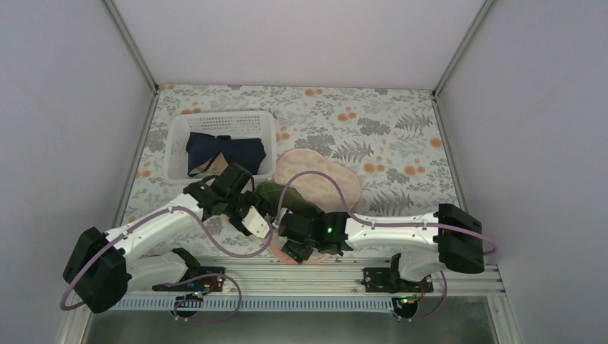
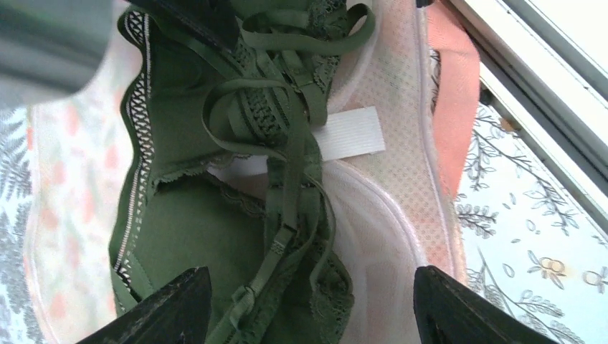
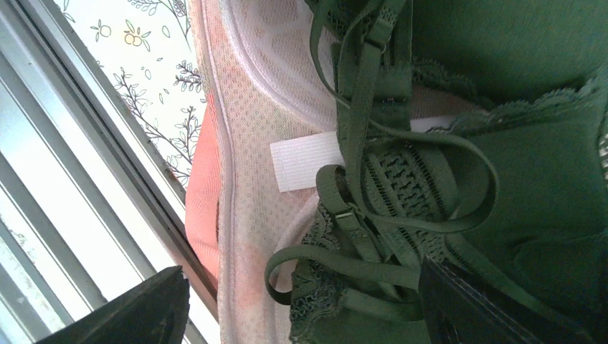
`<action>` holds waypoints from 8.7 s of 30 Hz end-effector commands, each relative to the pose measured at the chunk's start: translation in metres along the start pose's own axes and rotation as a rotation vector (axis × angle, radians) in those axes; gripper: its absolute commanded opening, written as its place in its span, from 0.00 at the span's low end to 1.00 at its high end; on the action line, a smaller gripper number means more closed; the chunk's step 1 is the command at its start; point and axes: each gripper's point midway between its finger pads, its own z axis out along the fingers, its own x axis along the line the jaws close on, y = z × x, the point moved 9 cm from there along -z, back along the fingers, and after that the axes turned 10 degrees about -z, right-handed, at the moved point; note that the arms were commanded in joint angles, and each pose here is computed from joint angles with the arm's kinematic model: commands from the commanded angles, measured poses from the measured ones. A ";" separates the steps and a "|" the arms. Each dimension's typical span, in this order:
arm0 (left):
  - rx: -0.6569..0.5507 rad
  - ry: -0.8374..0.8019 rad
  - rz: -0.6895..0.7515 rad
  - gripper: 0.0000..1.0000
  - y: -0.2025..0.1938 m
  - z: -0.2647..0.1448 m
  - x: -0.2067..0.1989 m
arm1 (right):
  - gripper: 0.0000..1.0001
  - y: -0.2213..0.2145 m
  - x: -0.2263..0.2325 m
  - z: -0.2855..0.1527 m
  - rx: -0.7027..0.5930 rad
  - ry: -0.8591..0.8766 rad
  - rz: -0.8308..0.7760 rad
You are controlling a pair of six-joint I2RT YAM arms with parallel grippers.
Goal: Unzip the laundry bag and remove the bra
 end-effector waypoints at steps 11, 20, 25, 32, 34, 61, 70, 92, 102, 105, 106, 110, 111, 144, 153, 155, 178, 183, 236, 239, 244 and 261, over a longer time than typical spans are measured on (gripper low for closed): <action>0.109 0.109 0.145 0.66 -0.033 0.040 -0.006 | 0.83 0.008 0.012 -0.010 -0.027 -0.114 -0.054; 0.089 0.166 0.127 0.53 -0.030 0.037 -0.002 | 0.85 0.009 0.003 -0.005 0.011 -0.197 -0.168; 0.073 0.162 0.119 0.53 -0.027 0.034 0.000 | 0.85 0.020 0.007 -0.009 -0.073 -0.135 -0.284; 0.086 0.198 0.120 0.48 -0.031 0.038 -0.001 | 0.86 0.016 0.007 -0.008 -0.067 -0.157 -0.534; 0.083 0.195 0.129 0.39 -0.033 0.041 -0.004 | 0.87 0.009 0.006 -0.014 -0.086 -0.158 -0.597; 0.025 0.200 0.016 0.02 -0.021 0.028 0.001 | 0.58 -0.021 0.002 0.017 -0.071 -0.214 -0.688; 0.005 0.203 -0.077 0.02 -0.012 0.014 0.006 | 0.12 -0.018 -0.002 0.012 -0.052 -0.234 -0.661; 0.106 0.246 -0.773 0.02 0.026 -0.144 0.050 | 0.04 0.101 -0.087 -0.122 -0.606 0.272 -0.434; 0.312 0.555 -0.857 0.02 -0.012 -0.190 0.046 | 0.04 0.181 -0.132 -0.098 -0.759 0.326 -0.531; 0.366 0.628 -0.857 0.02 -0.029 -0.195 0.049 | 0.04 0.206 -0.144 -0.071 -0.729 0.324 -0.521; 0.381 0.645 -0.861 0.02 -0.036 -0.196 0.051 | 0.04 0.211 -0.148 -0.064 -0.725 0.323 -0.512; 0.408 0.674 -0.890 0.02 -0.060 -0.201 0.059 | 0.04 0.221 -0.161 -0.041 -0.720 0.328 -0.483; 0.406 0.672 -0.897 0.02 -0.065 -0.202 0.062 | 0.04 0.222 -0.165 -0.036 -0.719 0.335 -0.474; 0.271 0.641 -1.152 0.03 -0.201 -0.149 0.138 | 0.13 0.228 -0.247 0.082 -0.562 0.191 -0.183; 0.253 0.740 -1.134 0.11 -0.217 -0.145 0.153 | 0.38 0.240 -0.268 0.083 -0.577 0.025 -0.077; 0.264 0.758 -1.137 0.11 -0.222 -0.143 0.154 | 0.39 0.241 -0.273 0.085 -0.559 -0.020 -0.046; 0.094 1.073 -1.231 0.61 -0.214 -0.200 0.204 | 0.82 0.121 -0.357 -0.077 -0.463 -0.342 0.489; -0.147 1.084 -1.283 0.67 -0.150 -0.232 0.203 | 1.00 0.019 -0.369 -0.069 -0.334 -0.315 0.710; -0.264 -0.077 -2.322 0.75 -0.087 0.017 -0.020 | 0.04 -0.065 -0.292 -0.050 -0.038 -0.221 0.793; -0.271 -0.103 -2.311 0.61 -0.085 0.024 -0.018 | 0.04 -0.061 -0.290 -0.065 -0.058 -0.235 0.789; -0.328 -0.139 -2.292 0.44 -0.080 0.036 -0.010 | 0.04 -0.057 -0.284 -0.079 -0.073 -0.205 0.770; -0.356 -0.180 -2.241 0.02 -0.073 0.059 0.019 | 0.04 -0.038 -0.262 -0.127 -0.157 -0.123 0.699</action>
